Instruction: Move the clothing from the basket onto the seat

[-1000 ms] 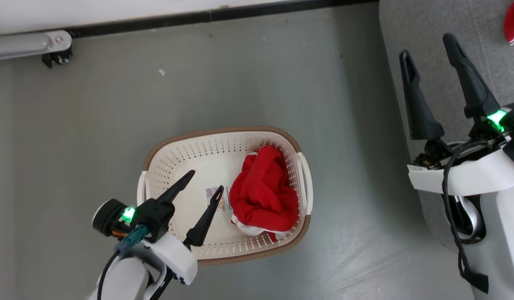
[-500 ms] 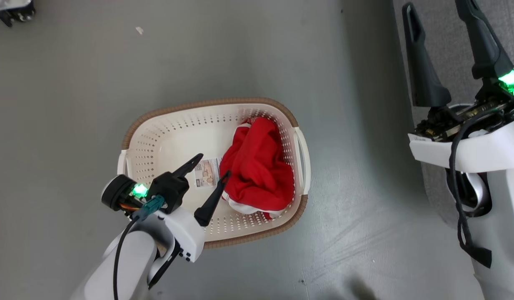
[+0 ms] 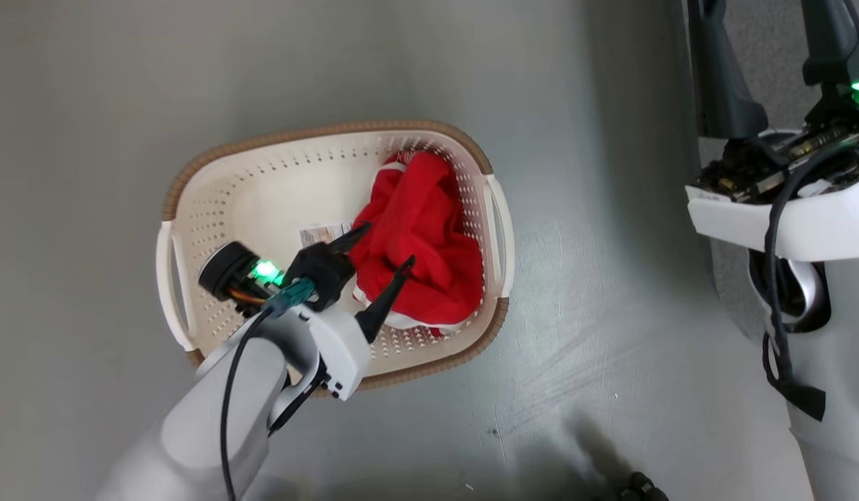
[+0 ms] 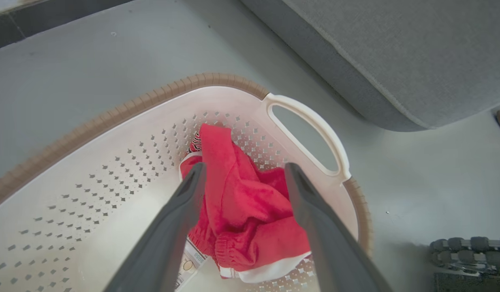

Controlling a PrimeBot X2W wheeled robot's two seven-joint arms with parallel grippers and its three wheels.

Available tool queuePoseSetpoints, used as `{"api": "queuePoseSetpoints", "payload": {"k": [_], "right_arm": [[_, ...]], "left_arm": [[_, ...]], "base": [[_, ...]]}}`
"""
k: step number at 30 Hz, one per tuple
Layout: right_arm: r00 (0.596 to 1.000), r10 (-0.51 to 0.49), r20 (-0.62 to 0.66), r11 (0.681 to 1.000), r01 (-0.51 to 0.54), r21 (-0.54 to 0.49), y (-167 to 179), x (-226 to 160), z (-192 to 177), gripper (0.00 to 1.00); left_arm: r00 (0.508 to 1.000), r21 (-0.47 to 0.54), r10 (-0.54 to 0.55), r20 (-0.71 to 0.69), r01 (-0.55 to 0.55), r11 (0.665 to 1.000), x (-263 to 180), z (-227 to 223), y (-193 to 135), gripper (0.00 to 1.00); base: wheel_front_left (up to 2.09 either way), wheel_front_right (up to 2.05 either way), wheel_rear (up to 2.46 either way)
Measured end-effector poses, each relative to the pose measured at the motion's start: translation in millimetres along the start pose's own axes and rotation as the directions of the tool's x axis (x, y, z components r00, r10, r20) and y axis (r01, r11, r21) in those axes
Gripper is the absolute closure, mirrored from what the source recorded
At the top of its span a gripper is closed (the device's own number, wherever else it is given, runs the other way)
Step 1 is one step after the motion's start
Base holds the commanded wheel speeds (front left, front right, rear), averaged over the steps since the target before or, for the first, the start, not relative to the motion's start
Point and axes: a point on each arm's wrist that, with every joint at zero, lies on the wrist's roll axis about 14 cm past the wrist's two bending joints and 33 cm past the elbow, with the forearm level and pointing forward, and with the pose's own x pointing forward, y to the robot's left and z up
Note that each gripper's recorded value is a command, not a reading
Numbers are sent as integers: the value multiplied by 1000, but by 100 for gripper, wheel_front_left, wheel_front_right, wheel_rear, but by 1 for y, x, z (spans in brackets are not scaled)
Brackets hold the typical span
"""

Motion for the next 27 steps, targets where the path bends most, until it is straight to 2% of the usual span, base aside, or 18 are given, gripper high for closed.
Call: {"api": "queuePoseSetpoints", "payload": {"k": [11,19,27], "right_arm": [[1000,-2,-14,1000,2,-7,-5,9,-23,0],[1000,-5,-31,1000,5,1,-8,11,-38,0],[999,-7,-41,1000,7,4,-9,12,-48,0]], "left_arm": [[992,-15,-77,-100,76,997,30,-23,-4,0],[976,-33,-79,-204,74,997,44,-47,6,0],[968,-36,-86,-234,80,996,58,-55,11,0]], "base": [[0,0,0],[0,0,0],[0,0,0]]}}
